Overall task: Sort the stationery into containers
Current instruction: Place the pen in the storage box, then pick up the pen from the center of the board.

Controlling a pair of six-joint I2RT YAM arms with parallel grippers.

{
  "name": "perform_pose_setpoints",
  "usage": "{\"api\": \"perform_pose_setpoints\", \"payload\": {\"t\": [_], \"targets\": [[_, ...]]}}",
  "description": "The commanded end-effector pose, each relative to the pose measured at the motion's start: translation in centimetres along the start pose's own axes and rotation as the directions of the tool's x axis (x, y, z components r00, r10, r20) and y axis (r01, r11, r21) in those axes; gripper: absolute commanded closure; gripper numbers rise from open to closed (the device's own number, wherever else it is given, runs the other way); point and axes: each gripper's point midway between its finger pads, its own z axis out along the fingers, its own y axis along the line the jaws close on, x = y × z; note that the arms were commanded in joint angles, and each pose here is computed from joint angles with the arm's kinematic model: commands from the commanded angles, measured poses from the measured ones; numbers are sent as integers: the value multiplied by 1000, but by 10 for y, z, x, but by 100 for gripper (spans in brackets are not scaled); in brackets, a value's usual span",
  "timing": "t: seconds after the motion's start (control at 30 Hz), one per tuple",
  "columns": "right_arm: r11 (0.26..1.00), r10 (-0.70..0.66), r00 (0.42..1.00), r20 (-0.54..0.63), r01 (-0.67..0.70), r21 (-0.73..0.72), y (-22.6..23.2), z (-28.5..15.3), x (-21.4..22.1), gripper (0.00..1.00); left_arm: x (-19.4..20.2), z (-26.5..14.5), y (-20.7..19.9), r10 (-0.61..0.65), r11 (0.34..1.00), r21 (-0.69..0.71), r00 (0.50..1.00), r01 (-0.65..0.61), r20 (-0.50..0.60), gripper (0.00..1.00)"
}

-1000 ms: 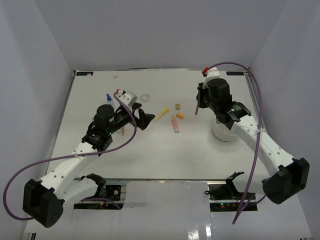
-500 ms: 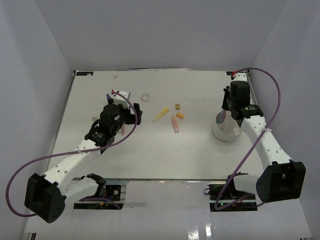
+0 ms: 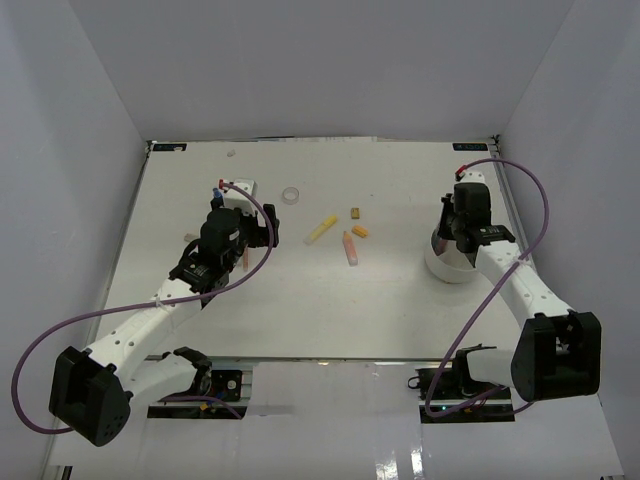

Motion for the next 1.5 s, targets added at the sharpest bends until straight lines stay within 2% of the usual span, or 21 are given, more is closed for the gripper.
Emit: {"api": "perform_pose_setpoints", "payload": {"t": [0.0,0.03,0.07,0.13,0.17,0.27,0.47,0.6,0.8,0.9,1.17,1.27,1.47], "targets": [[999,34,997,62,-34,-7,2,1,-14,75,-12,-3,3,-20,1000,-22,999,20,30,2],[999,35,997,67,-34,-8,2,0,-15,68,-11,-3,3,-23,1000,-21,999,24,27,2],[999,37,995,87,-36,-13,2,-5,-21,56,-10,-2,3,-24,999,-21,999,25,24,2],[999,38,993,113,-35,-32,5,-11,-29,46,-8,-1,3,-29,999,-22,999,29,18,2],[998,42,988,147,-35,-48,7,-19,-41,37,-8,-1,2,-31,999,-22,999,32,17,2],[996,40,979,201,-24,-85,11,-36,-58,27,-7,-1,3,-35,999,-27,999,35,16,2],[983,45,946,321,15,-180,24,-78,-93,23,-4,-1,10,-55,996,-70,998,55,9,2],[959,48,922,385,65,-275,39,-101,-102,18,6,-4,16,-129,985,-122,991,126,-21,2],[910,59,924,377,106,-402,64,-113,-85,16,42,-9,36,-210,956,-237,969,176,-128,2],[892,53,929,366,121,-437,75,-113,-75,15,61,-10,39,-245,945,-265,952,193,-181,6],[867,41,937,347,140,-479,88,-109,-59,15,120,-11,35,-333,919,-330,872,215,-359,14],[853,35,939,342,150,-499,94,-109,-54,16,135,-11,41,-367,900,-378,849,219,-381,20],[839,30,940,339,161,-519,98,-110,-45,16,164,-4,52,-398,877,-438,807,195,-437,24]]}}
